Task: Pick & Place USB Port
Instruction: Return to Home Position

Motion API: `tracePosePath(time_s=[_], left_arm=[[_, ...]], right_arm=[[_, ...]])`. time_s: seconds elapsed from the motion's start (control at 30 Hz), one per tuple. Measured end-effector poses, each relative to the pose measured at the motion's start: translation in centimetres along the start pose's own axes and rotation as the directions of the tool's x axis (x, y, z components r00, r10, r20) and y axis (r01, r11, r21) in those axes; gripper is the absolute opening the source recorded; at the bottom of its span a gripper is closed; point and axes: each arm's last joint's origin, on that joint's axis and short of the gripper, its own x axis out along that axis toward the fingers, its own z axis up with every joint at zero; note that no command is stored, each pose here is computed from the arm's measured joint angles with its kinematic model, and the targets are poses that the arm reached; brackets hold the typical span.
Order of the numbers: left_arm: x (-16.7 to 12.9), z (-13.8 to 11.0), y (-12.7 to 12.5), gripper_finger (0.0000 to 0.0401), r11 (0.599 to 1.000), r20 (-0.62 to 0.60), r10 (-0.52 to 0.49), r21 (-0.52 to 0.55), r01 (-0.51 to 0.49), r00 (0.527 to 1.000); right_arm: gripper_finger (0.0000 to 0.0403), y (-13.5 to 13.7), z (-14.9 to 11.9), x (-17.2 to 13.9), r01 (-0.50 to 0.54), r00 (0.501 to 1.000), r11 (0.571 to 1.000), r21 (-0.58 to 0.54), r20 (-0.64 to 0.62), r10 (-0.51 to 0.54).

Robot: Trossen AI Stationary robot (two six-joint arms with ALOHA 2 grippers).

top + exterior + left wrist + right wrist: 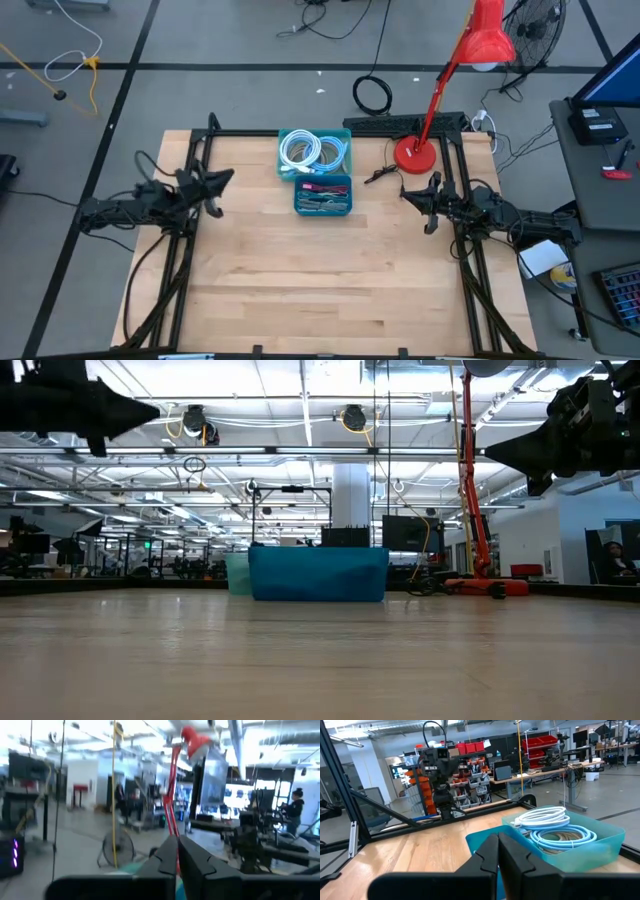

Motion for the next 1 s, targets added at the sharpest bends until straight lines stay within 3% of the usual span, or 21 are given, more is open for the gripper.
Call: tracePosePath(time_s=[0.1,0.5,0.67,0.87,1.0], left_arm=[[-0.1,0.1,0.0,0.0022,0.999,0.010,-0.021,0.034,0.021,1.000],[-0.2,-1.6,-1.0,0.0007,0.938,-0.033,-0.343,-0.063,0.340,0.939],[-0.3,-3.2,-1.0,0.0008,0.936,-0.084,-0.349,-0.087,0.342,0.933],[-0.3,-3.1,-0.9,0.0010,0.956,-0.087,-0.294,-0.035,0.292,0.952],[-0.3,-3.7,-0.8,0.0003,0.962,-0.151,-0.272,-0.052,0.267,0.950]], right_arm=[[0.0000,0.0,0.0,0.0,0.000,1.000,1.000,0.000,-0.002,0.000],[0.0000,0.0,0.0,0.0,0.000,1.000,1.000,0.000,-0.002,0.000],[0.0000,0.0,0.0,0.0,0.000,1.000,1.000,0.000,-0.002,0.000],[0.0000,0.0,0.0,0.0,0.000,1.000,1.000,0.000,-0.002,0.000],[0.0000,0.0,0.0,0.0,0.000,1.000,1.000,0.000,-0.003,0.000]])
